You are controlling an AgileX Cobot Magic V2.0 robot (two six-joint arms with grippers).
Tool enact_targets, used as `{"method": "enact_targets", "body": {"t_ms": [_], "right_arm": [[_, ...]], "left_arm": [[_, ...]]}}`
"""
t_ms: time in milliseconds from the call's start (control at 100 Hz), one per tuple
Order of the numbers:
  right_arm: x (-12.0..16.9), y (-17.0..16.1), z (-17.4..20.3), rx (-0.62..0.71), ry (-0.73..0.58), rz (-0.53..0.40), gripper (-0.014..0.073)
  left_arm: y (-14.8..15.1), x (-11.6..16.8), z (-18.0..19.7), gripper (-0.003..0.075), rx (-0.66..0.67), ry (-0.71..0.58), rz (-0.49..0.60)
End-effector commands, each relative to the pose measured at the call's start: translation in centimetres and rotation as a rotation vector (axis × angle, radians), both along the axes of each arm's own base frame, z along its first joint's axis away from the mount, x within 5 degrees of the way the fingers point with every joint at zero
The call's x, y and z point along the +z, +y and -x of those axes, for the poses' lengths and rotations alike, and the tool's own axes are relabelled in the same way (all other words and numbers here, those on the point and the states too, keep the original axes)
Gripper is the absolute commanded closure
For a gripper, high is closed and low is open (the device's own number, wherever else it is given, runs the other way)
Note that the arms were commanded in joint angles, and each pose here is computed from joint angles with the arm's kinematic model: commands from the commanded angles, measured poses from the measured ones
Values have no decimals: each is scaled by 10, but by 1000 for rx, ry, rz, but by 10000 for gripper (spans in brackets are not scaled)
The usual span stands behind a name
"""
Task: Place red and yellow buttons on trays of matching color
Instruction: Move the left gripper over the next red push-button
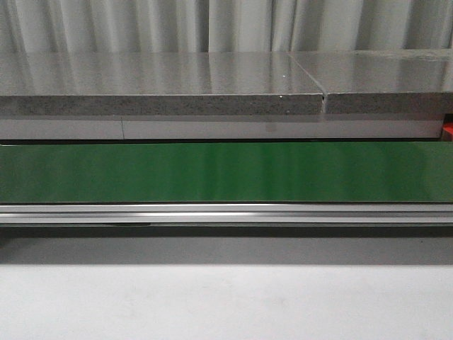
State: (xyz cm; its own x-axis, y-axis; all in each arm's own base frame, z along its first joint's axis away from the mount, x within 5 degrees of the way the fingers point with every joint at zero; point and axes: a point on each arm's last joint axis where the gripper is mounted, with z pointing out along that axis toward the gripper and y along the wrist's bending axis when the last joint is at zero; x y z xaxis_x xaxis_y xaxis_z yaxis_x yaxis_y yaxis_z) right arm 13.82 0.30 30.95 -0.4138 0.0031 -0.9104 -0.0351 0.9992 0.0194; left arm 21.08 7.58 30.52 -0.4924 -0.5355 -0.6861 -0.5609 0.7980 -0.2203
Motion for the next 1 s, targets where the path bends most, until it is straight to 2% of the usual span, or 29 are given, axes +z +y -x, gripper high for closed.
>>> {"method": "enact_targets", "body": {"t_ms": [0,280,700,990], "right_arm": [[16,-1,-3,-5,-107,8,663],[16,-1,-3,-5,-107,8,663],[16,-1,-3,-5,-106,8,663],[16,-1,-3,-5,-106,8,663]], "left_arm": [[9,4,-12,78,26,-44,-2],[23,-36,-39,78,39,87,45],[31,-75,-63,78,34,165,75],[36,-87,-76,78,30,166,77]]}}
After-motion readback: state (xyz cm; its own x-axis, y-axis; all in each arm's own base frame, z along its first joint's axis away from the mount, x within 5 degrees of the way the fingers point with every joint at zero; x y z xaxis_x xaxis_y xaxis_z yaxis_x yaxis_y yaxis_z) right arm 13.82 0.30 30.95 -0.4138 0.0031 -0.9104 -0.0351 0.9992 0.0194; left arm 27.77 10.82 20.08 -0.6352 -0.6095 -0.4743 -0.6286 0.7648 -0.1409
